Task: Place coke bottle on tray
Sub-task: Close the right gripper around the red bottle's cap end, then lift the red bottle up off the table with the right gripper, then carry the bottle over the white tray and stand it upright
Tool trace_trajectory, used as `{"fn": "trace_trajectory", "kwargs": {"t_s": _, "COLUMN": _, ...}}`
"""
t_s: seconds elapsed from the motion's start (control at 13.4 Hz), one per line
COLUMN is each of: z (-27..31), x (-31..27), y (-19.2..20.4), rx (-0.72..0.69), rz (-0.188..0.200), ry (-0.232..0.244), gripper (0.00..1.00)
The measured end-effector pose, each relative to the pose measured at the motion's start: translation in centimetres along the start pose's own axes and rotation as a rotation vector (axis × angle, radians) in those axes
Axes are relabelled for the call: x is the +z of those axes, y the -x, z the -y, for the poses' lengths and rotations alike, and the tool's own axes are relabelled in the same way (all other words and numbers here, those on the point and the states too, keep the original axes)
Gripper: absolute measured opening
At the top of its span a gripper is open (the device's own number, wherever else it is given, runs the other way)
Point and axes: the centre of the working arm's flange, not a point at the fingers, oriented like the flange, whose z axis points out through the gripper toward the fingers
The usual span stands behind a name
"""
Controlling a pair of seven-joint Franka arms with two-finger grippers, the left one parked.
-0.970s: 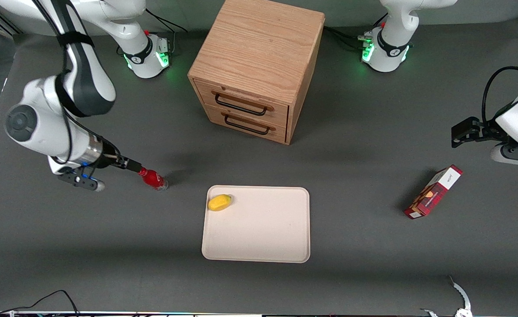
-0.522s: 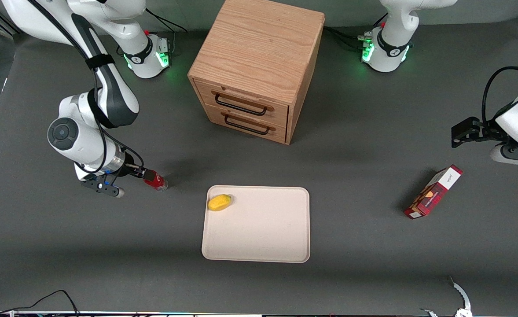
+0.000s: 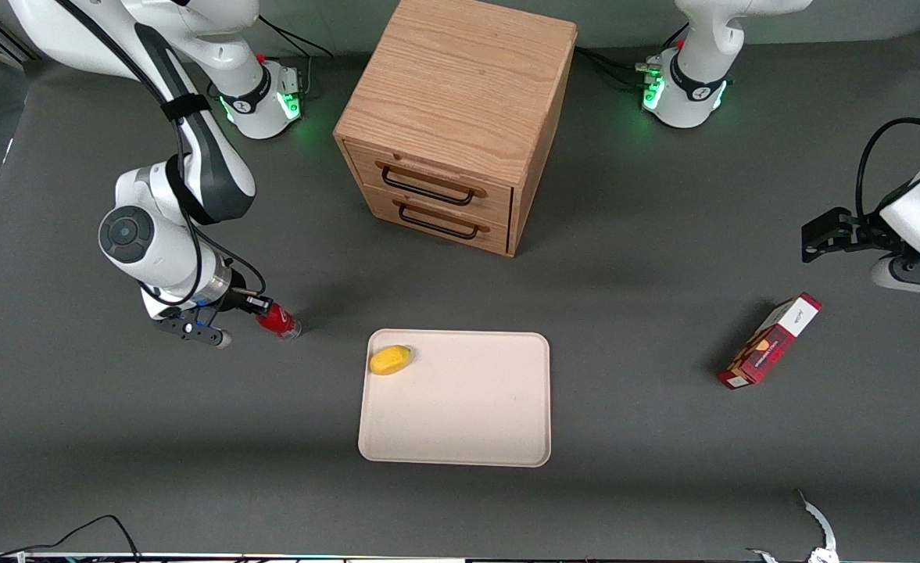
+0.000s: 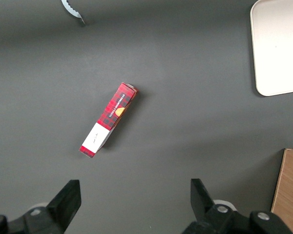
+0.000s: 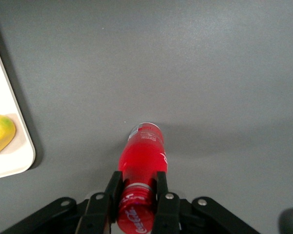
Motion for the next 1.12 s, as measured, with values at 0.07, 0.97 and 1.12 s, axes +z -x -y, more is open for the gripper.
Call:
{"fn": "trace_trajectory", "kwargs": {"t_s": 0.07, "z": 0.2, "x": -0.3, "y": 0.1, "rx": -0.010, "rz": -0.004, "ry": 0.003, "gripper": 0.32}}
{"fn": "trace_trajectory", "kwargs": {"t_s": 0.97, "z": 0.5, "x": -30.7, "y": -1.8, "rx": -0.095, "rz": 0.111, "ry": -0.038, "gripper": 0.32}}
{"fn": "trace_trajectory", "kwargs": {"t_s": 1.12, "z": 5.7, "x": -29.6, "y": -2.9, "rx": 0.003, "rz": 0.119, "ry": -0.077, "gripper": 0.32}}
